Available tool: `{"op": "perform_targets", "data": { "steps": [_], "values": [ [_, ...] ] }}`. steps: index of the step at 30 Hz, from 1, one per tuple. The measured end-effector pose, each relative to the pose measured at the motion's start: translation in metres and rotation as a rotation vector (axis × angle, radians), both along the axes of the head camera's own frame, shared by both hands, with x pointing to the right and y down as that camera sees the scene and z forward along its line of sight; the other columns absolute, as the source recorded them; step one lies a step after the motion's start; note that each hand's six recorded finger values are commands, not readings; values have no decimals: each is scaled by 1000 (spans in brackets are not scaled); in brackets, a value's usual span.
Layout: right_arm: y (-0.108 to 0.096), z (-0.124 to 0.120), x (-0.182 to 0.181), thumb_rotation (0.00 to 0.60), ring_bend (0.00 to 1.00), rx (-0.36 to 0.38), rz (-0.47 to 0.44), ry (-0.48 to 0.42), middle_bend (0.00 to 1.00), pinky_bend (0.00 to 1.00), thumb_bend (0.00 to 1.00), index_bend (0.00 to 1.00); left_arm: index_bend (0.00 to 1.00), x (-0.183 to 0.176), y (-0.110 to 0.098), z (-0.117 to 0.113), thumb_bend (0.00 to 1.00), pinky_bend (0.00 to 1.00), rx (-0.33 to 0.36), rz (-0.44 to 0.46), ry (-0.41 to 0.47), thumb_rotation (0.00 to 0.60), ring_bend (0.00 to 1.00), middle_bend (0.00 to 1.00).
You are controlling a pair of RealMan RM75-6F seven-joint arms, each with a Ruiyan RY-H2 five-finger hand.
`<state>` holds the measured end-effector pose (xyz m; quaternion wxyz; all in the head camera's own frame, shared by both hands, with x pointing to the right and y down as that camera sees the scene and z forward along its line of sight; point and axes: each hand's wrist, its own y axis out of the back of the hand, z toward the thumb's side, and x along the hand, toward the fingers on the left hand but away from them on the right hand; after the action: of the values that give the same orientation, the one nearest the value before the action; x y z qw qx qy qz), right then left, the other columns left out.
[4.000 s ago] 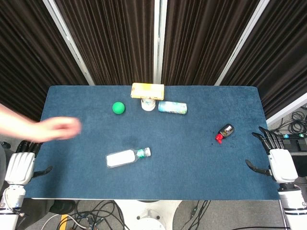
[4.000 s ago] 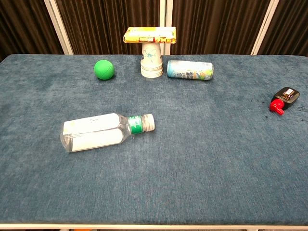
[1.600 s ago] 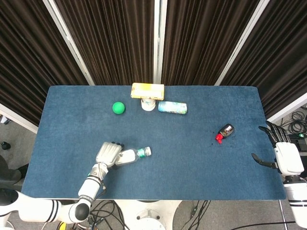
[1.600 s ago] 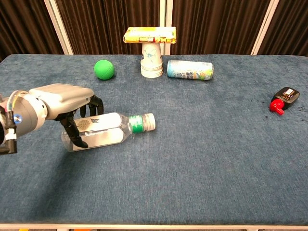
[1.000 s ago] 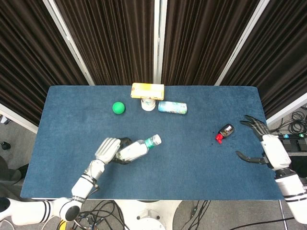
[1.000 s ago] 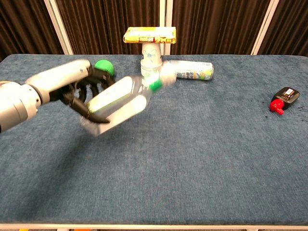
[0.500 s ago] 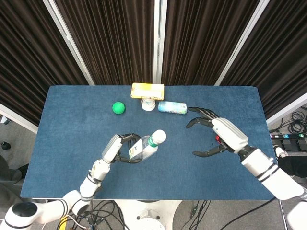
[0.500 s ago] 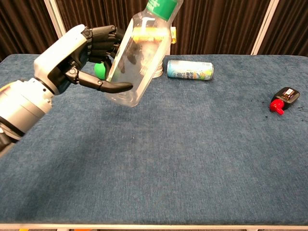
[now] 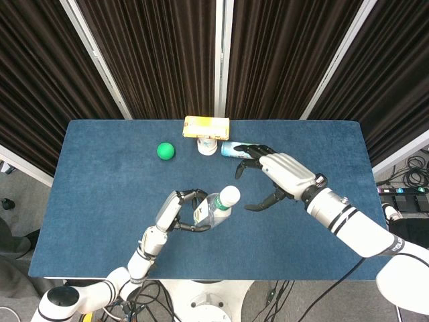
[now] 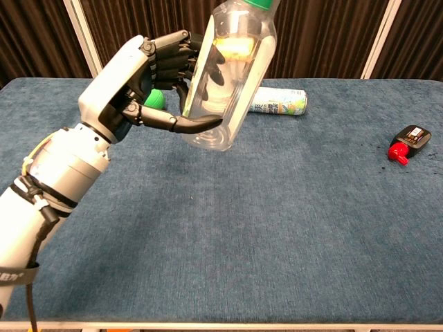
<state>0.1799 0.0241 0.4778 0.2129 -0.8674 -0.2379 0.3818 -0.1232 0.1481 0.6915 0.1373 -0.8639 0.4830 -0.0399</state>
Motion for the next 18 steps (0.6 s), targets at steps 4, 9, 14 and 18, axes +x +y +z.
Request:
{"op": "perform_targets", "data": {
  "steps": [4,9,14,18],
  "values": [
    [2,1,-6,547,0,14,-18,12,51,0,22,382,563,3,1,1,380,582,-1,5,3,600,496,565],
    [6,3,-5,548,0,13,-13,20,51,0,21,382,563,4,1,3,380,577,-7,7,0,600,497,565],
    [11,2,-4,548,0,11,-20,28,51,0,22,382,563,5,0,4,380,576,-9,6,-3,600,497,565],
    [13,2,-4,547,0,11,-24,29,51,0,22,382,563,5,-1,4,380,576,-10,4,-3,600,496,565]
  ]
}}
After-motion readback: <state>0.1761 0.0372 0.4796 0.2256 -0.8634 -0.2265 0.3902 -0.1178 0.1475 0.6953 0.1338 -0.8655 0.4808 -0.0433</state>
